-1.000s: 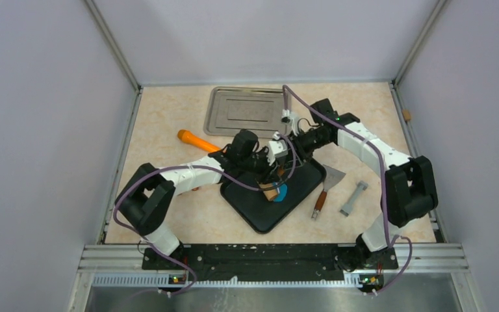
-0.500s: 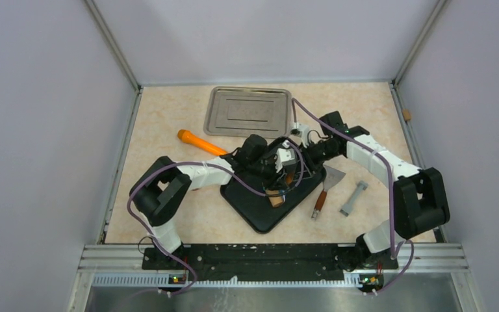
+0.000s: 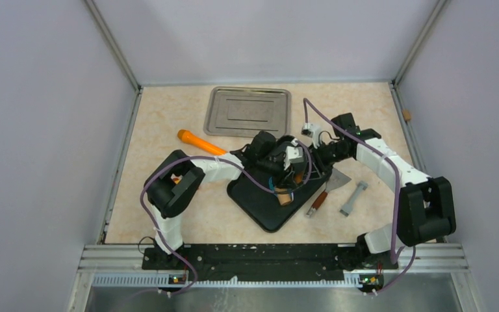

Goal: Roll out the dumpling wrappers from the dough

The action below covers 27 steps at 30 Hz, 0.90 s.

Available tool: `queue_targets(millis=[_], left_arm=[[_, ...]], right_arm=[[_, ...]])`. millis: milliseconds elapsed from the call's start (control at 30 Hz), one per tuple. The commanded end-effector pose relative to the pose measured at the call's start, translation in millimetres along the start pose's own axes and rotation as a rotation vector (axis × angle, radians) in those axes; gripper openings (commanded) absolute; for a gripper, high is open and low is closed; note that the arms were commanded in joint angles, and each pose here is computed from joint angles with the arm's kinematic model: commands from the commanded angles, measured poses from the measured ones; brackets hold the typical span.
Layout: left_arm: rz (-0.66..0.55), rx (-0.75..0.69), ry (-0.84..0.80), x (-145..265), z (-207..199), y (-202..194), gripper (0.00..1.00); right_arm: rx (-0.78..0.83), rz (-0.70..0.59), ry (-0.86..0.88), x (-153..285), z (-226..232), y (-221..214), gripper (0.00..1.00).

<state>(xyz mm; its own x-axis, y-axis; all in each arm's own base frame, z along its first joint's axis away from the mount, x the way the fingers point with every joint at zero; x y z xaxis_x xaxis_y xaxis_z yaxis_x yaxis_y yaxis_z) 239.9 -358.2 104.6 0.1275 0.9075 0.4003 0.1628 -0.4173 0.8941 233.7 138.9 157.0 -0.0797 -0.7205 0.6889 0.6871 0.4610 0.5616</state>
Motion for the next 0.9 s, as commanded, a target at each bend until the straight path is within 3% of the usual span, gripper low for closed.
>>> queue_targets(millis=[0, 133, 333, 533, 633, 767, 867], left_arm=[[-0.011, -0.057, 0.127, -20, 21, 8, 0.0], [0.025, 0.012, 0.144, -8, 25, 12, 0.0], [0.087, 0.146, 0.226, 17, 38, -25, 0.0], [0.127, 0.18, 0.258, 45, 33, -46, 0.0], [0.117, 0.137, 0.263, 59, 29, -33, 0.0], [0.025, 0.044, 0.251, 70, 22, 14, 0.0], [-0.028, 0.01, 0.207, 61, 17, 39, 0.0]], right_arm=[[0.079, 0.005, 0.021, -3, 7, 0, 0.0], [0.028, 0.034, 0.004, -16, -2, -1, 0.0], [-0.009, 0.059, -0.016, -43, -19, -4, 0.0], [-0.01, 0.07, 0.015, -65, -14, 4, 0.0], [0.01, 0.038, 0.042, -64, -2, 25, 0.0], [0.058, -0.034, 0.035, -34, 15, 67, 0.0], [0.089, -0.035, 0.016, -13, 22, 72, 0.0]])
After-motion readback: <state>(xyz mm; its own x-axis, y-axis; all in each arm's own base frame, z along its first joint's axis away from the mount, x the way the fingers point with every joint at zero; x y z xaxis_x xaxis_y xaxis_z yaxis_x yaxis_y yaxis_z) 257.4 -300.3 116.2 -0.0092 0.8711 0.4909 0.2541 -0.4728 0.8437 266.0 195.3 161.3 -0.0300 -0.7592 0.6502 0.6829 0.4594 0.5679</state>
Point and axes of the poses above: each gripper's point midway between its finger pads, its own x axis back along the fingers, its own z axis along the line the jaws close on, y = z × x, the point moved 6 cm from there along x, back along the fingers, and after that the axes turned 1 degree about -x, right-handed, at the moved point
